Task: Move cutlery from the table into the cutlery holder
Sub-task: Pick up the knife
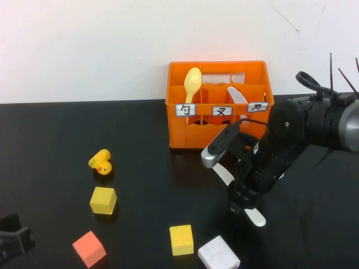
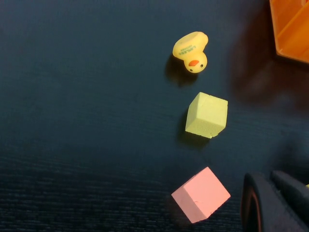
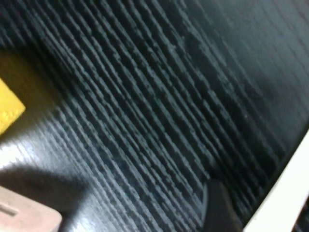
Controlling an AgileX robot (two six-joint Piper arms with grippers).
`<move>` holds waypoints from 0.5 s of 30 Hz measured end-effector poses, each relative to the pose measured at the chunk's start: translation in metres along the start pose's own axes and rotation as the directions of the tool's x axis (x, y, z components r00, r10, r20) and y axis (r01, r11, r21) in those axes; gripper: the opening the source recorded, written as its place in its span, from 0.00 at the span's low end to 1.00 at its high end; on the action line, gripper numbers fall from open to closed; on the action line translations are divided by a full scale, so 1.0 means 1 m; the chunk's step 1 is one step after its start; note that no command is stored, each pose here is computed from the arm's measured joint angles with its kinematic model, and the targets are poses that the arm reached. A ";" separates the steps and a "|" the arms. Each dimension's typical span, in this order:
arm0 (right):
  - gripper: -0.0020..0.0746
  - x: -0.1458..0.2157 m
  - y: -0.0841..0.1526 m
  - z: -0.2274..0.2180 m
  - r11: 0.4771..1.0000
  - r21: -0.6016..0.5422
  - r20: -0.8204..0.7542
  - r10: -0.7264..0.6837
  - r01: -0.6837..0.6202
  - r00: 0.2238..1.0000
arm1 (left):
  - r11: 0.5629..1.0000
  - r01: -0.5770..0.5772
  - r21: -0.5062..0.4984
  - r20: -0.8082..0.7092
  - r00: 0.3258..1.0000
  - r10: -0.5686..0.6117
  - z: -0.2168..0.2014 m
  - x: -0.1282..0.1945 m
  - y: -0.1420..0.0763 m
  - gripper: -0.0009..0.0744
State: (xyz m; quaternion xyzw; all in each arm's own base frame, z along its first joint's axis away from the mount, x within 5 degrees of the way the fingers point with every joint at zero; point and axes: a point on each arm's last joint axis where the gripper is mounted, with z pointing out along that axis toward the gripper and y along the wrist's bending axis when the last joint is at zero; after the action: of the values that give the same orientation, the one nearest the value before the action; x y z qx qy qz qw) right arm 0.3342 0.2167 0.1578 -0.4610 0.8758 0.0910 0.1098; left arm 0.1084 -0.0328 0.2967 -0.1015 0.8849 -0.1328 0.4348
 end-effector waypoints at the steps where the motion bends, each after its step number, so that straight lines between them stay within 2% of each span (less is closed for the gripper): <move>1: 0.51 0.000 0.000 0.000 1.000 0.001 0.001 0.000 0.000 1.000 | 1.000 0.000 0.000 0.000 1.000 0.000 0.000 0.000 0.000 0.01; 8: 0.19 -0.001 -0.001 0.003 1.000 0.001 0.000 0.001 -0.001 1.000 | 1.000 -0.001 0.003 0.003 1.000 0.001 0.000 0.000 0.000 0.01; 15: 0.19 -0.002 0.000 0.003 1.000 -0.007 0.003 0.015 -0.015 1.000 | 1.000 -0.008 0.000 0.007 1.000 0.008 0.000 -0.001 0.000 0.01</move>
State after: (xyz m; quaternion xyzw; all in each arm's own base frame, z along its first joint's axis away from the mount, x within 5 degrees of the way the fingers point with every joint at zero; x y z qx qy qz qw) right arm 0.3358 0.2185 0.1558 -0.4545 0.8788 0.0959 0.1090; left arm 0.1088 -0.0326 0.2971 -0.0983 0.8838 -0.1305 0.4384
